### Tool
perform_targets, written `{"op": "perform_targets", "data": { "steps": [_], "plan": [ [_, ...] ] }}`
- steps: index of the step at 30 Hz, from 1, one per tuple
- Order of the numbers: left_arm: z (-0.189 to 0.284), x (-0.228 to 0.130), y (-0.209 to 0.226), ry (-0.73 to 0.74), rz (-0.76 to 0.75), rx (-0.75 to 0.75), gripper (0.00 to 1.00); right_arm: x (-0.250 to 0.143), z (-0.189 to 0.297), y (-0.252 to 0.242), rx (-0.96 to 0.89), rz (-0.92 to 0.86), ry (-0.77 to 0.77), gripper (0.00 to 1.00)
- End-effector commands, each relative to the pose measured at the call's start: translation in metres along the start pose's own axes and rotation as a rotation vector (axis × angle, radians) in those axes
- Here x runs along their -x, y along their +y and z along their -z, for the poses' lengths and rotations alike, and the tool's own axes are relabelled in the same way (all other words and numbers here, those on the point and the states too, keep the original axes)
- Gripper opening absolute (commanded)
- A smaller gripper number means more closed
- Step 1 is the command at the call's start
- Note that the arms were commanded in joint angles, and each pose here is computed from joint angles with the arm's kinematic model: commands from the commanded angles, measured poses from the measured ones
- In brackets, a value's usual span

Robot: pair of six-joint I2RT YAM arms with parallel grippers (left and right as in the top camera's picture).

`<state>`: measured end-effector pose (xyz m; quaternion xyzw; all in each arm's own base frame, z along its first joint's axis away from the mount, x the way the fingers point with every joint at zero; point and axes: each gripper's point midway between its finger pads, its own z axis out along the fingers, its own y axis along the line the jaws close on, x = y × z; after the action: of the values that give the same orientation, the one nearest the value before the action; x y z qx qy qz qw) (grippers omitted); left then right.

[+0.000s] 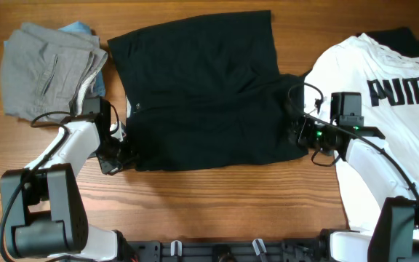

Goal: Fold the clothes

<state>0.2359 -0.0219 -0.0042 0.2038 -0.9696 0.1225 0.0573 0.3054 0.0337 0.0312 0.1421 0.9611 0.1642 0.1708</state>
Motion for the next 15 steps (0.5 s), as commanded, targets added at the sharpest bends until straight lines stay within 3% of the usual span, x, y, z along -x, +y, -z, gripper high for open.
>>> {"op": "perform_targets", "data": {
  "steps": [1, 5, 8, 10, 11, 13, 15],
  "plan": [
    [-0.005, -0.006, 0.006, 0.021, 0.011, 0.018, 0.06, 0.018, 0.0, 0.0, -0.016, 0.057, -0.054, 0.83],
    [-0.005, -0.006, 0.006, 0.021, 0.011, 0.018, 0.06, 0.02, -0.02, 0.01, 0.074, 0.111, -0.044, 0.73],
    [-0.005, -0.006, 0.006, 0.021, 0.011, 0.018, 0.07, 0.014, -0.028, 0.039, 0.259, 0.201, -0.011, 0.59],
    [-0.005, -0.006, 0.006, 0.022, 0.011, 0.018, 0.06, 0.017, -0.029, 0.044, 0.286, 0.209, -0.023, 0.49],
    [-0.005, -0.006, 0.006, 0.022, 0.011, 0.018, 0.07, 0.021, -0.028, 0.045, 0.291, 0.216, -0.039, 0.41],
    [-0.005, -0.006, 0.006, 0.022, 0.011, 0.018, 0.07, 0.027, -0.024, 0.053, 0.33, 0.23, -0.064, 0.1],
    [-0.005, -0.006, 0.006, 0.022, 0.011, 0.018, 0.07, 0.034, -0.02, 0.059, 0.349, 0.227, -0.094, 0.04]
  ]
}}
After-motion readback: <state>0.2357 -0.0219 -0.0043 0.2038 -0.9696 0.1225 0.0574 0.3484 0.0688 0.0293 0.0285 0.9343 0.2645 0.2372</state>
